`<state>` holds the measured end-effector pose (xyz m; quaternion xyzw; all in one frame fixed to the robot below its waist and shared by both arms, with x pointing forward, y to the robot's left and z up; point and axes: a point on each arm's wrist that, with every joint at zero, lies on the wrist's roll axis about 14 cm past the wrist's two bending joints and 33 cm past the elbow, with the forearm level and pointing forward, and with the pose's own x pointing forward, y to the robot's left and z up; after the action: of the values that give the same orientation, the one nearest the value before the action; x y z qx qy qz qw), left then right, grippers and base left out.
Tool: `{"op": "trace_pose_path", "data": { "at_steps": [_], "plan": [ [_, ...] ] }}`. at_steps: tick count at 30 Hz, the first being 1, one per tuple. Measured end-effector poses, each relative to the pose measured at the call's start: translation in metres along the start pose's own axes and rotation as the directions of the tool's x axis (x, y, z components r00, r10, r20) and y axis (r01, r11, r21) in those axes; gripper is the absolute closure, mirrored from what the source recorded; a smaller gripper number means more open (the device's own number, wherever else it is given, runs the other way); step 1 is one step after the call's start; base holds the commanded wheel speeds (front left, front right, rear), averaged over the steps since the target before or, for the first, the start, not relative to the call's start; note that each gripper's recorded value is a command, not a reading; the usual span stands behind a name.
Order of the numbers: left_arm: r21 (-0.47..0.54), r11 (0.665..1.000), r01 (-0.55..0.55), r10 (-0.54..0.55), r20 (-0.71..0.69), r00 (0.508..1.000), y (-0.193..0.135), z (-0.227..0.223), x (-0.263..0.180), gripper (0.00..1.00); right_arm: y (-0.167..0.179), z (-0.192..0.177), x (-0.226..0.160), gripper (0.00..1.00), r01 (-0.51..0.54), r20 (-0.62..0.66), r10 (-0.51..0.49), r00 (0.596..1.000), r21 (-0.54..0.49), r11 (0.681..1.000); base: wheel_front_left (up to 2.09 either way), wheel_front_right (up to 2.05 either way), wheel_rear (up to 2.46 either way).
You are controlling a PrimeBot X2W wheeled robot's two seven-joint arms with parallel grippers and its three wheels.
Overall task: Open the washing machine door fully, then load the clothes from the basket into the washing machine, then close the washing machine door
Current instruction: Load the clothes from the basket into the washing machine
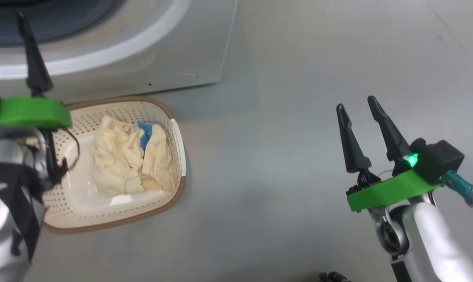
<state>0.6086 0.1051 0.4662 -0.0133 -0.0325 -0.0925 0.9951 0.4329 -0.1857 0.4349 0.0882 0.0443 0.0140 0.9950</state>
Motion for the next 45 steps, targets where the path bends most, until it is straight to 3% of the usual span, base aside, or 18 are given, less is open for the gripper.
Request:
{"op": "trace_pose_path", "data": {
  "at_steps": [11,21,32,45],
  "plan": [
    [-0.039,0.998,0.054,-0.055,-0.024,0.998,-0.025,0.024,-0.108,0.0,0.019,0.016,-0.039,0.0,-0.033,0.019,0.033,0.999,-0.002,0.999,0.0,0.0,0.0],
    [-0.082,0.996,0.016,-0.023,-0.084,0.996,-0.031,0.028,-0.191,0.0,0.047,0.034,-0.064,0.0,-0.111,0.033,0.111,0.993,-0.017,0.994,0.0,0.0,0.0],
    [-0.052,0.998,-0.026,0.022,-0.087,0.996,-0.02,0.037,-0.239,0.0,0.065,0.047,-0.089,0.0,-0.158,0.05,0.16,0.986,-0.033,0.987,0.0,0.0,0.0],
    [-0.046,0.998,-0.031,0.028,-0.072,0.997,-0.02,0.043,-0.251,0.0,0.068,0.05,-0.096,0.0,-0.166,0.057,0.168,0.984,-0.033,0.986,0.0,0.0,0.0]
  ]
}}
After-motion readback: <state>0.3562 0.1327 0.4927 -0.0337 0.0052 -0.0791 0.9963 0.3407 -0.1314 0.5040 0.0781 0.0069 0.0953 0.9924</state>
